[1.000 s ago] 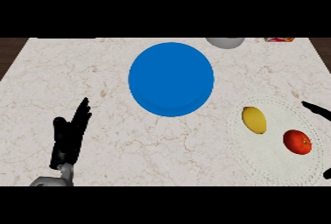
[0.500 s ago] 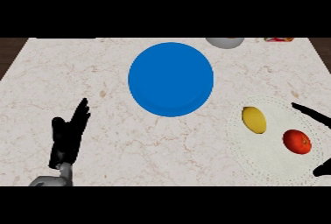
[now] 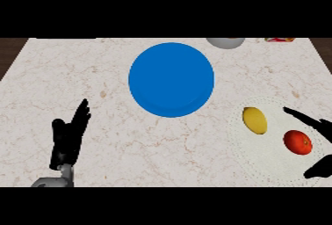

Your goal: Pick the tomato from the placemat and place it in the plate

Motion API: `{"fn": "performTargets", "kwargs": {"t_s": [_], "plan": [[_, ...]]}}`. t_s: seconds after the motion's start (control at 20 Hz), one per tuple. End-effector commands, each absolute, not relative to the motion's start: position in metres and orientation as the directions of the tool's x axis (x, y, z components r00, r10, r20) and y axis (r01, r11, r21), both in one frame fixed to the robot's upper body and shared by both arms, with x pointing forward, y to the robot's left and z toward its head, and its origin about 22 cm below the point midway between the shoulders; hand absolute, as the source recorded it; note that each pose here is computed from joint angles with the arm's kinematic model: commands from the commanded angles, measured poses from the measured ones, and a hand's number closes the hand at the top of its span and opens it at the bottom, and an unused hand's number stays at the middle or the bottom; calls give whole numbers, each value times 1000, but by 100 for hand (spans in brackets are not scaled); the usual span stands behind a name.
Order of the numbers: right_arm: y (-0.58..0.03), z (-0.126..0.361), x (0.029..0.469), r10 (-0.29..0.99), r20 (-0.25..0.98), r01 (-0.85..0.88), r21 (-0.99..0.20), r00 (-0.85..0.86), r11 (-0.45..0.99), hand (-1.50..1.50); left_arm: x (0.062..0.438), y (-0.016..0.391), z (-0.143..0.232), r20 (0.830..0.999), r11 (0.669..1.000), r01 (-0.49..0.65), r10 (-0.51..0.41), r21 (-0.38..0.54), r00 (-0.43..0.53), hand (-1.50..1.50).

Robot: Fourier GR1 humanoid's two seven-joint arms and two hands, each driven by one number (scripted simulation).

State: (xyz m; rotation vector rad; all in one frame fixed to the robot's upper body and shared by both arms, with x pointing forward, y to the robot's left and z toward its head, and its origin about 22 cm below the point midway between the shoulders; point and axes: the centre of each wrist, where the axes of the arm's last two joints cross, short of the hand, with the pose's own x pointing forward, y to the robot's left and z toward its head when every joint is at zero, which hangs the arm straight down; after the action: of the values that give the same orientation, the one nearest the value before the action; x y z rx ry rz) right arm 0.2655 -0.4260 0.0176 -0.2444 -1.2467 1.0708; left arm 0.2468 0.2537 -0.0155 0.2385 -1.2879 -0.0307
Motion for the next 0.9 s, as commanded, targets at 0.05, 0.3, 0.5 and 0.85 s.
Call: {"fn": "performTargets", "kwargs": {"t_s": [0.05,0.3,0.5,0.85], "plan": [[-413,18,292,794,595,-515,-722,-124,461,150,261,258,5,946,973,-117,-160,200,283,0],[-426,-7,274,790,588,-455,-759,-173,466,150,253,246,-12,946,973,-99,-175,209,272,0],[-415,-8,272,803,572,-363,-793,-168,489,150,248,243,6,944,975,-109,-157,196,291,0],[-135,39,341,717,419,-389,-894,-557,221,150,258,232,-4,945,978,0,-203,210,258,0]]}}
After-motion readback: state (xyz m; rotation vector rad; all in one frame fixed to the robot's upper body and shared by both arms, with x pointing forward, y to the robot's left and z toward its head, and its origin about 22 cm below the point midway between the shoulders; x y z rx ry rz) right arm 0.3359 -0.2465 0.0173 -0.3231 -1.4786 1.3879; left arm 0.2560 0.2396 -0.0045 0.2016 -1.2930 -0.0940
